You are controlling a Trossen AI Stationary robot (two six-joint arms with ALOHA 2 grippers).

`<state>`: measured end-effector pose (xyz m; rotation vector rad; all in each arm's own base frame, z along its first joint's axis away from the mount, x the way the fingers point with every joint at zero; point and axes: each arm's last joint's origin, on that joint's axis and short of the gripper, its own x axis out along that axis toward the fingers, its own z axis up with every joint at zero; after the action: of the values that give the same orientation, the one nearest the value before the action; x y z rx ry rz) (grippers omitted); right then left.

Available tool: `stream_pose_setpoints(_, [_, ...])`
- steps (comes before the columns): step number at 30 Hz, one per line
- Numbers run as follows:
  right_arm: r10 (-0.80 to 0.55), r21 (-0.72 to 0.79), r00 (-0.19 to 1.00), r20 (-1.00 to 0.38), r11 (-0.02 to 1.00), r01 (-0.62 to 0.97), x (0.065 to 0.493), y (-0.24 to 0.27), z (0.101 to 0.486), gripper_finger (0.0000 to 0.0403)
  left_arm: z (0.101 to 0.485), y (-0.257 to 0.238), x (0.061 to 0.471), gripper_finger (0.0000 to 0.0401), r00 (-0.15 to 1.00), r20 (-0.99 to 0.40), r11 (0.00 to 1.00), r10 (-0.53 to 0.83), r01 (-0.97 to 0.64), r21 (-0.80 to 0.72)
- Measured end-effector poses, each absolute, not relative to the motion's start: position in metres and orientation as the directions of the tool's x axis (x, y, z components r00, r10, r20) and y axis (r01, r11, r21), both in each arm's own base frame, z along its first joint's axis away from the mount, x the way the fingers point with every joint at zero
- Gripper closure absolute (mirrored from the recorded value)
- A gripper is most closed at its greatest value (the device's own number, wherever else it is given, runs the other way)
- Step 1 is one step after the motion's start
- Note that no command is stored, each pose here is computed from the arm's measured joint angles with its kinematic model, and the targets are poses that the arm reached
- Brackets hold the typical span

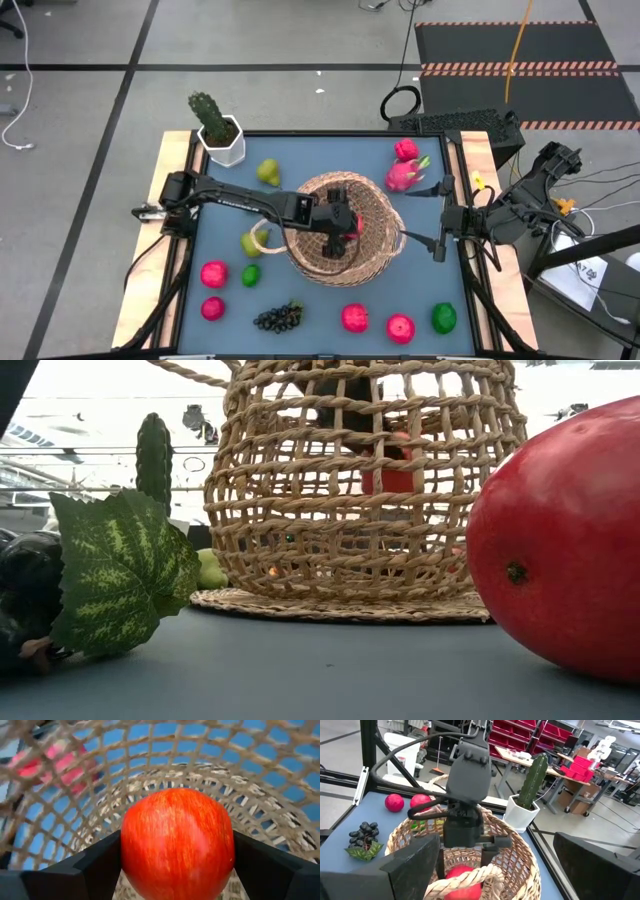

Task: Build produce basket
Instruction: Put the red apple into the brown basket

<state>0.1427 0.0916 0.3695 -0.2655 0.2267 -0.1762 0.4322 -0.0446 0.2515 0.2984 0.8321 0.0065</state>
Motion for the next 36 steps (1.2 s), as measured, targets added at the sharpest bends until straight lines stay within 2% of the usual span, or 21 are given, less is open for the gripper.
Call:
stream_pose_setpoints(16, [-0.201, -0.28, 0.959, -0.198, 0.95, 0.142, 0.143, 0.092, 0.37, 0.0019, 0.238, -0.042, 0.431, 0.0069, 0.612, -0.779, 0.971, 0.136, 0.073, 0.227])
stream_pose_setpoints(25, [-0.201, -0.28, 0.959, -0.198, 0.95, 0.142, 0.143, 0.092, 0.37, 0.0019, 0.23, -0.04, 0.43, 0.0044, 0.567, -0.81, 0.977, 0.146, 0.048, 0.209])
stream_pose_setpoints(36, [-0.202, -0.281, 0.959, -0.198, 0.949, 0.141, 0.143, 0.092, 0.369, 0.0019, 0.223, -0.04, 0.433, 0.0052, 0.558, -0.816, 0.976, 0.151, 0.045, 0.212])
